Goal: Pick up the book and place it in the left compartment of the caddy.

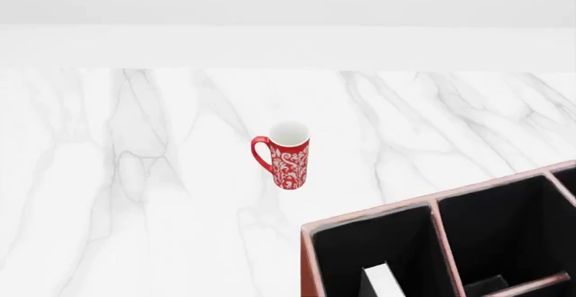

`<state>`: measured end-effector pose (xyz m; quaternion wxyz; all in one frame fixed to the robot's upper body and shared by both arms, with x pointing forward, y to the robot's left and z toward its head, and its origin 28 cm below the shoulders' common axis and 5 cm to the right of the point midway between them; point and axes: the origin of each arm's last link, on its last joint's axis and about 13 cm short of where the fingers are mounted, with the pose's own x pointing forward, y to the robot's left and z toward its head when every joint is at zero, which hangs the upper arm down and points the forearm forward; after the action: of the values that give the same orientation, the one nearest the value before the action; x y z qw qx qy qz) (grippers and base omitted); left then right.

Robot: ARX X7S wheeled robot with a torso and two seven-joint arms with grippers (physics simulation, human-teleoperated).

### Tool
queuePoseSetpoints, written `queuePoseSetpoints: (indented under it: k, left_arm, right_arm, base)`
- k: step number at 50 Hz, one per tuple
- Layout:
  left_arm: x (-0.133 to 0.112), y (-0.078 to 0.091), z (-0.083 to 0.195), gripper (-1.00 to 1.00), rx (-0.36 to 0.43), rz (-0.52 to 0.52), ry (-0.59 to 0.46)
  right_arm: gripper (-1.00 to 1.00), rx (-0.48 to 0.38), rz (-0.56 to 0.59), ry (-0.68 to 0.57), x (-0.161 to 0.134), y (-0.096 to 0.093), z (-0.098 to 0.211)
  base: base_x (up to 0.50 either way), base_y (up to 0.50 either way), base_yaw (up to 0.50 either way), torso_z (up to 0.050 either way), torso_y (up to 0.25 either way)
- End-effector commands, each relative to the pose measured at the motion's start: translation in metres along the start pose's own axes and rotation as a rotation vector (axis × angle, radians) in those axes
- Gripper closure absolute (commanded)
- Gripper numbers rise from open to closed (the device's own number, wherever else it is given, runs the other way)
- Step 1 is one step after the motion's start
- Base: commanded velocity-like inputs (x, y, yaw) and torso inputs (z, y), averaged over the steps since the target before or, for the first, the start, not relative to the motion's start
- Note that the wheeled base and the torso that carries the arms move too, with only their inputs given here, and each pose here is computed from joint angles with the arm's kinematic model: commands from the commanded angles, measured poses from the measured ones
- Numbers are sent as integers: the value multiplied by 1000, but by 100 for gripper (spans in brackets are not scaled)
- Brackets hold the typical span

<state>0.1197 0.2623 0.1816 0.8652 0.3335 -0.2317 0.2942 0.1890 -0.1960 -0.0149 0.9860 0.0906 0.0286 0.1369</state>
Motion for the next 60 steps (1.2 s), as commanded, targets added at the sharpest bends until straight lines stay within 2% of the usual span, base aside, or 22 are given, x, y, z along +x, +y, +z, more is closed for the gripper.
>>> queuePoseSetpoints:
  k: [1, 19, 60]
  left_arm:
    - [0, 1, 2, -100, -27, -23, -29]
    - [0, 1, 2, -100, -30, -26, -28]
    - [1, 0, 3, -100, -29, -27, -29]
  right_arm:
    - [-100, -43, -78, -9, 2, -11, -4]
    - [-100, -44, -74, -24, 1, -9, 2]
    - [-100, -85, 0, -161, -10, 11, 46]
  base:
    - [0, 0, 0, 0, 0]
    - [0, 0, 0, 0, 0]
    - [0, 0, 0, 0, 0]
